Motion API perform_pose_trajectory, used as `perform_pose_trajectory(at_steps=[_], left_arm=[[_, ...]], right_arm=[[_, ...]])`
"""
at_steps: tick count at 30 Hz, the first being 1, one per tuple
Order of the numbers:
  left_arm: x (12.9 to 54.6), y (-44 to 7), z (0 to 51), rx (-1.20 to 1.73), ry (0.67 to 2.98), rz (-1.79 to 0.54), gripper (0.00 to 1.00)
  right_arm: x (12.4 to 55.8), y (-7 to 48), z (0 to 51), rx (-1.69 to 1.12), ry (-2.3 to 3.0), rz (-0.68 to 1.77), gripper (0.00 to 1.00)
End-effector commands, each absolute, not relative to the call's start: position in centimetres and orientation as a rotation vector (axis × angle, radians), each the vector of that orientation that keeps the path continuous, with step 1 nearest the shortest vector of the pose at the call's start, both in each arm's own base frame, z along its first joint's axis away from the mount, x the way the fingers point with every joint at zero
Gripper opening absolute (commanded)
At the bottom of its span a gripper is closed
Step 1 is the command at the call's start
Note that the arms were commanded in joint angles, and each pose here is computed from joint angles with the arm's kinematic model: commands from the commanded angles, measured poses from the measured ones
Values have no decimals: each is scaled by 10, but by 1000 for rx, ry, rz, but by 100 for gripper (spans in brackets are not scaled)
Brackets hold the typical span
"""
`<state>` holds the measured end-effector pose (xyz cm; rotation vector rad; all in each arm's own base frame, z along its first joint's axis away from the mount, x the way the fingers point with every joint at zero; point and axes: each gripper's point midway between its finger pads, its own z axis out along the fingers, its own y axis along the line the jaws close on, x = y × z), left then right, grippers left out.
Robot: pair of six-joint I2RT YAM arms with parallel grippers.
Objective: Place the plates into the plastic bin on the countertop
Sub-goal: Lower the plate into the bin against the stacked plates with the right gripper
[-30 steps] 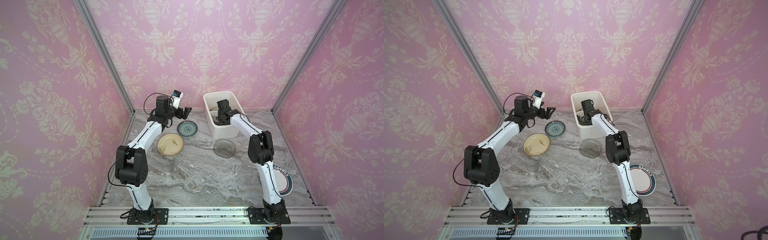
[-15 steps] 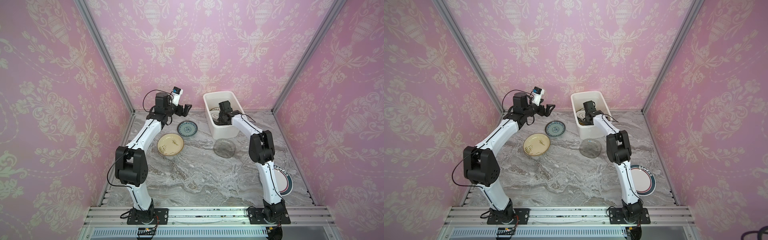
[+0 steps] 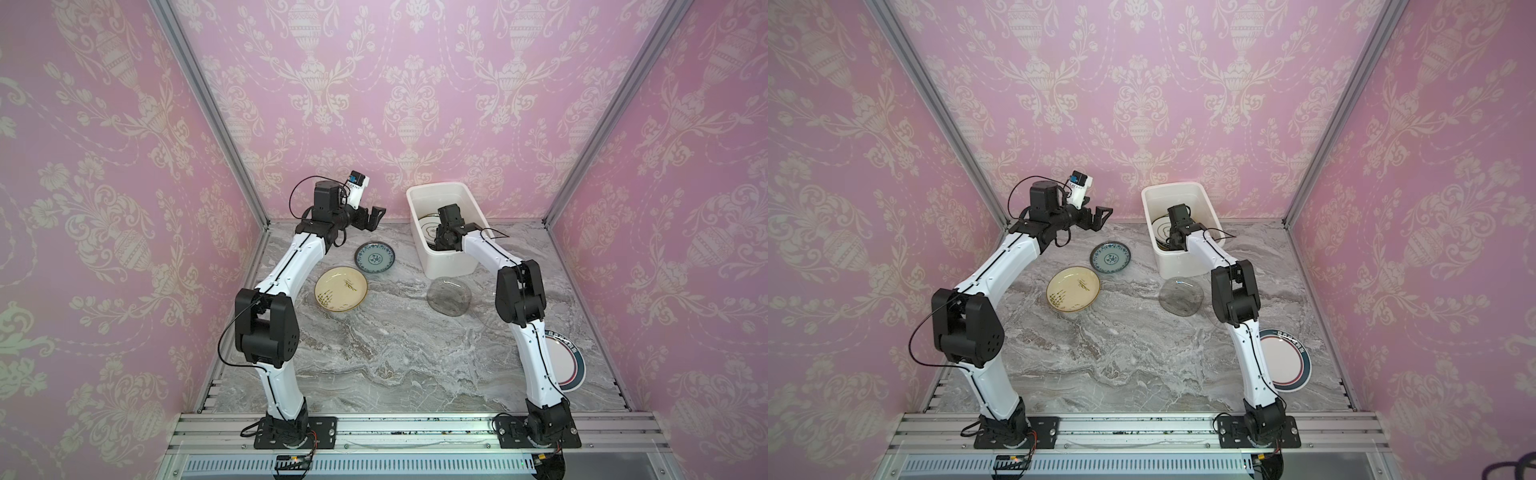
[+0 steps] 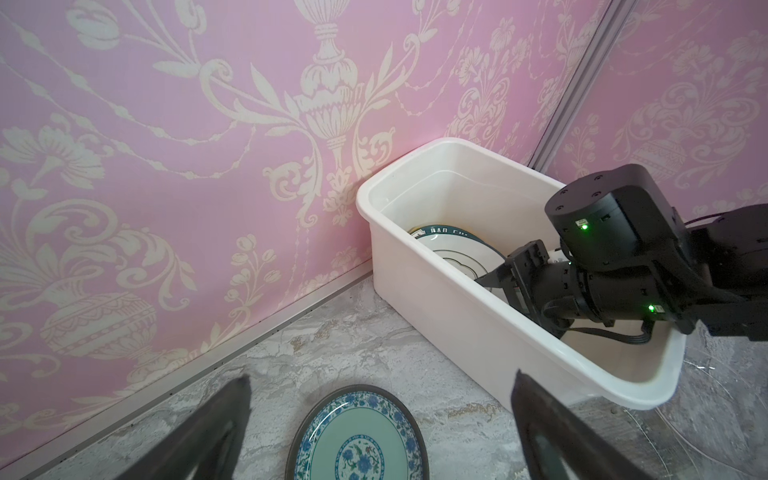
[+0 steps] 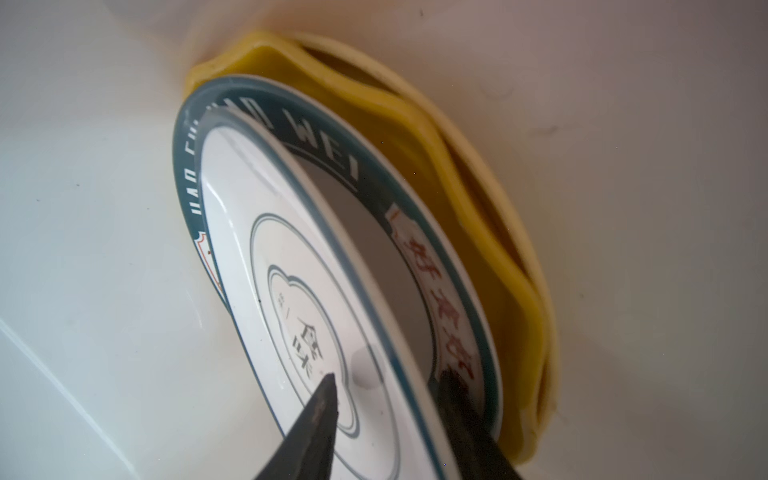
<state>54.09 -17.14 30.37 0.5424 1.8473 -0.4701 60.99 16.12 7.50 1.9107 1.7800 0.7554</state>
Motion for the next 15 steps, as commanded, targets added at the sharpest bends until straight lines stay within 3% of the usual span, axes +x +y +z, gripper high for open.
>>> perform_pose_trajectory(at_steps=[1, 4, 9, 15], left_arm=[[544, -173, 310, 560, 1845, -434, 99], [544, -175, 311, 570, 1846, -433, 99], [542, -178, 314, 585, 1842, -424, 99], [539, -176, 319, 605, 1832, -404, 99]], right_arm=[[595, 136, 13, 2014, 1823, 575, 51], [598, 134, 14, 2019, 1822, 592, 64], [601, 132, 22, 2015, 1827, 603, 100], [600, 132, 37, 2032, 1817, 609, 100]])
